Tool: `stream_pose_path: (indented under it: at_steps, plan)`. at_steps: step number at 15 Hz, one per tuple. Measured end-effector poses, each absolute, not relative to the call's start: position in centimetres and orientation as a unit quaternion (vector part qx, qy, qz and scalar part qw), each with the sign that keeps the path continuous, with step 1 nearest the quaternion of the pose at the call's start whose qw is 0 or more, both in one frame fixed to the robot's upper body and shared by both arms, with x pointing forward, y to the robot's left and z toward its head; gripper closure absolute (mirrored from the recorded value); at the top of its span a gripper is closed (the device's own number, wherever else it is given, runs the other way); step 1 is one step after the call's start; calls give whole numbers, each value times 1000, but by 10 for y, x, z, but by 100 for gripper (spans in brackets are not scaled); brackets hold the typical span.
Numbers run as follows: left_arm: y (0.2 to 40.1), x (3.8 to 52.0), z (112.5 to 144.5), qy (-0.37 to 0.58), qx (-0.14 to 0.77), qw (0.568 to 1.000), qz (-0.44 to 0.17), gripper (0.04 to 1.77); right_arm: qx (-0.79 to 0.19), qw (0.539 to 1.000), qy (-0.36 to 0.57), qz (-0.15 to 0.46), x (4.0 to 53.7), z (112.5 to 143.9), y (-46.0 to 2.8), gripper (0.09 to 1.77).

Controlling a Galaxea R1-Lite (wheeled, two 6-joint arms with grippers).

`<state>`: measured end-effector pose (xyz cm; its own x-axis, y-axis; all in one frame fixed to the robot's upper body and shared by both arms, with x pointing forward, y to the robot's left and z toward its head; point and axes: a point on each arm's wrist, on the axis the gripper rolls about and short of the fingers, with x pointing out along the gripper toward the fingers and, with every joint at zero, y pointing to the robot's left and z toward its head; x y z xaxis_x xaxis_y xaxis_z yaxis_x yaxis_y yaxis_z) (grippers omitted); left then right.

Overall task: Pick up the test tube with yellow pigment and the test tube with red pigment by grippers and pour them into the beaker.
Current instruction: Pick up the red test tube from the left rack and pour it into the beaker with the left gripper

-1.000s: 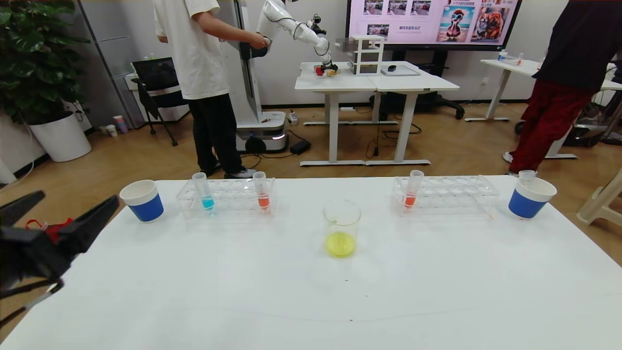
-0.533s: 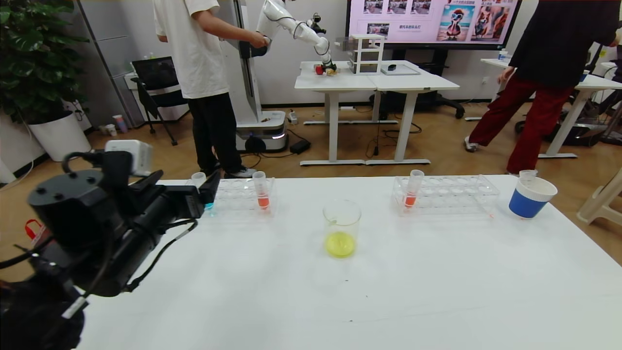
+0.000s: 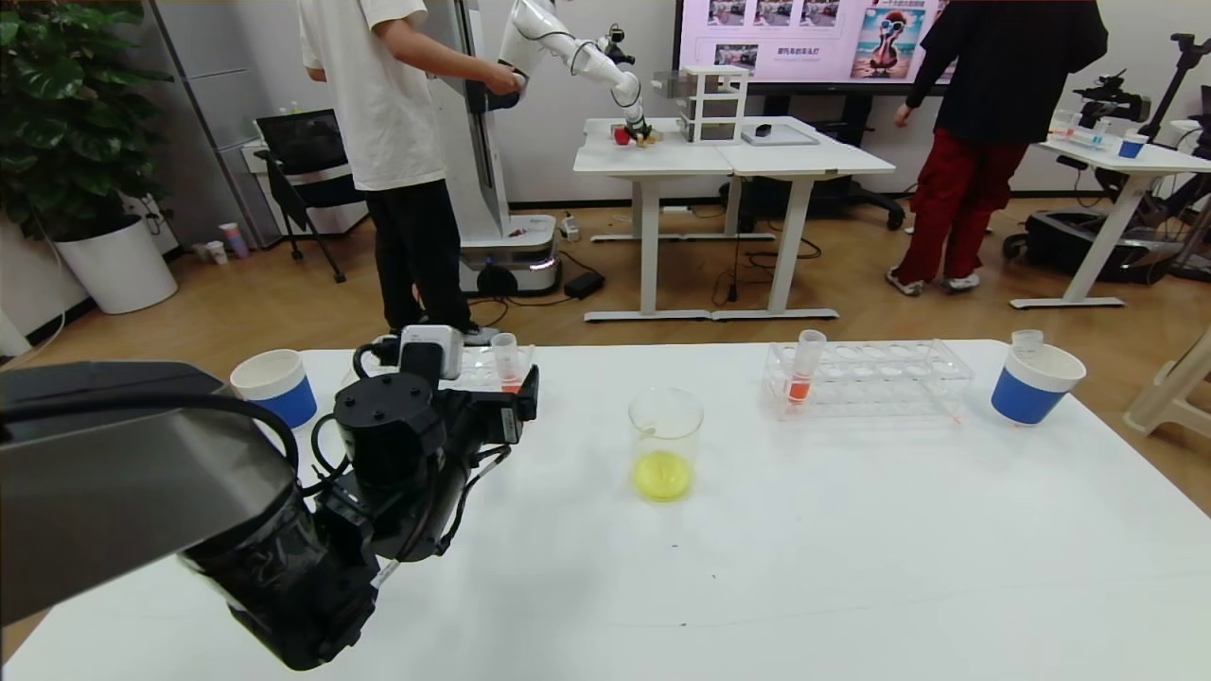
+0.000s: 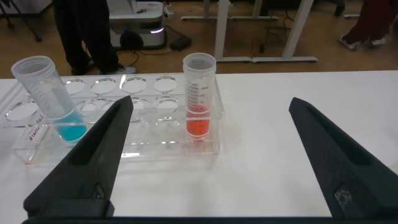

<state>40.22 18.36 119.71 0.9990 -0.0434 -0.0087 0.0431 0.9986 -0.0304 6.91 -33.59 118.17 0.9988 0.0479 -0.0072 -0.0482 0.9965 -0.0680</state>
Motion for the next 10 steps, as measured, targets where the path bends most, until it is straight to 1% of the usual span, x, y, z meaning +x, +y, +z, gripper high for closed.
stream_pose_path:
  at_steps: [4, 10]
  plan:
    - [176, 430, 1190, -10, -20, 1000, -17, 6, -34, 999, 3, 24, 69, 1182, -336, 12]
    - [175, 490, 1185, -27, -24, 999, -7, 6, -34, 999, 3, 24, 69, 1182, -336, 12]
